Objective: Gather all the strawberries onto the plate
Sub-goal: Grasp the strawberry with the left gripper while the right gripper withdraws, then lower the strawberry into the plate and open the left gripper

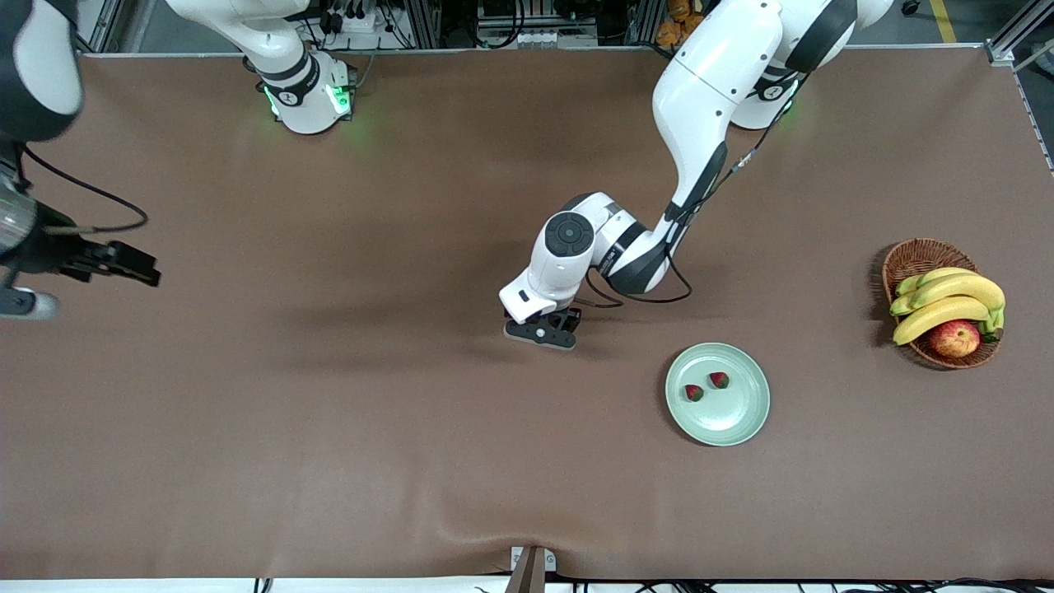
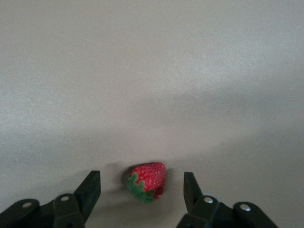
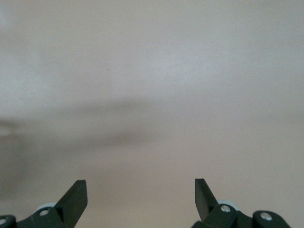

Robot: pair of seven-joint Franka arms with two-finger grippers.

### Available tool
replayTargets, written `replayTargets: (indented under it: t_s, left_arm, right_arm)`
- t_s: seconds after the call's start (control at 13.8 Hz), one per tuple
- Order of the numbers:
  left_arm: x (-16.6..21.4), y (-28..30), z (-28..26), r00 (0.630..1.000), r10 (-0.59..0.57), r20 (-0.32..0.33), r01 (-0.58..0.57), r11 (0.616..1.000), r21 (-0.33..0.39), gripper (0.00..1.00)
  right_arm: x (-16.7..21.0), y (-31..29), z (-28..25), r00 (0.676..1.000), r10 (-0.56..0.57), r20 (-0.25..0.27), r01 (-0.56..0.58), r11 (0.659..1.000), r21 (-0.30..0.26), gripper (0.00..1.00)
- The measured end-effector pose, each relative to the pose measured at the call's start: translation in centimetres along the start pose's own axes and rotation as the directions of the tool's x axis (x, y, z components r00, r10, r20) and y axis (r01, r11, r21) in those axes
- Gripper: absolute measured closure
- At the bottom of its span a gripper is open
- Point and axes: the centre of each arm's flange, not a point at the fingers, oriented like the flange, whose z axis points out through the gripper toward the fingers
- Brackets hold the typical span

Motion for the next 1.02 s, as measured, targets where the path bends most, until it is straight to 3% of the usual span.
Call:
replayTargets:
  t_s: [0.22, 0.44, 0.51, 0.8, 1.02]
  left_arm:
    - [-0.1, -0.1, 0.3, 1.0, 0.0, 0.004, 0.0, 1.0, 0.002, 0.27]
    - [-0.1, -0.1, 0.3, 1.0, 0.0, 0.004, 0.0, 1.0, 0.003, 0.61]
    - [-0.1, -0.1, 0.3, 1.0, 0.0, 0.003, 0.0, 1.0, 0.002, 0.67]
    - [0.4, -0.1, -0.2, 1.0, -0.004, -0.007, 0.004, 1.0, -0.001, 0.67]
    - [3.4, -2.9, -3.2, 0.999, -0.034, -0.027, 0.034, 0.999, 0.023, 0.67]
  right_arm:
    - [-2.1, 0.9, -2.4, 1.0, -0.01, 0.011, 0.01, 1.0, 0.007, 0.0]
    - [-3.7, 0.0, -3.9, 0.999, -0.03, 0.019, 0.029, 0.999, 0.012, 0.0]
    - [-4.1, 0.0, -4.3, 0.999, -0.03, 0.024, 0.03, 0.999, 0.012, 0.0]
    - [-5.0, 0.3, -4.9, 0.999, -0.026, 0.042, 0.026, 1.0, 0.012, 0.0]
    - [-5.2, 0.8, -5.0, 0.999, -0.017, 0.046, 0.017, 1.0, 0.011, 0.0]
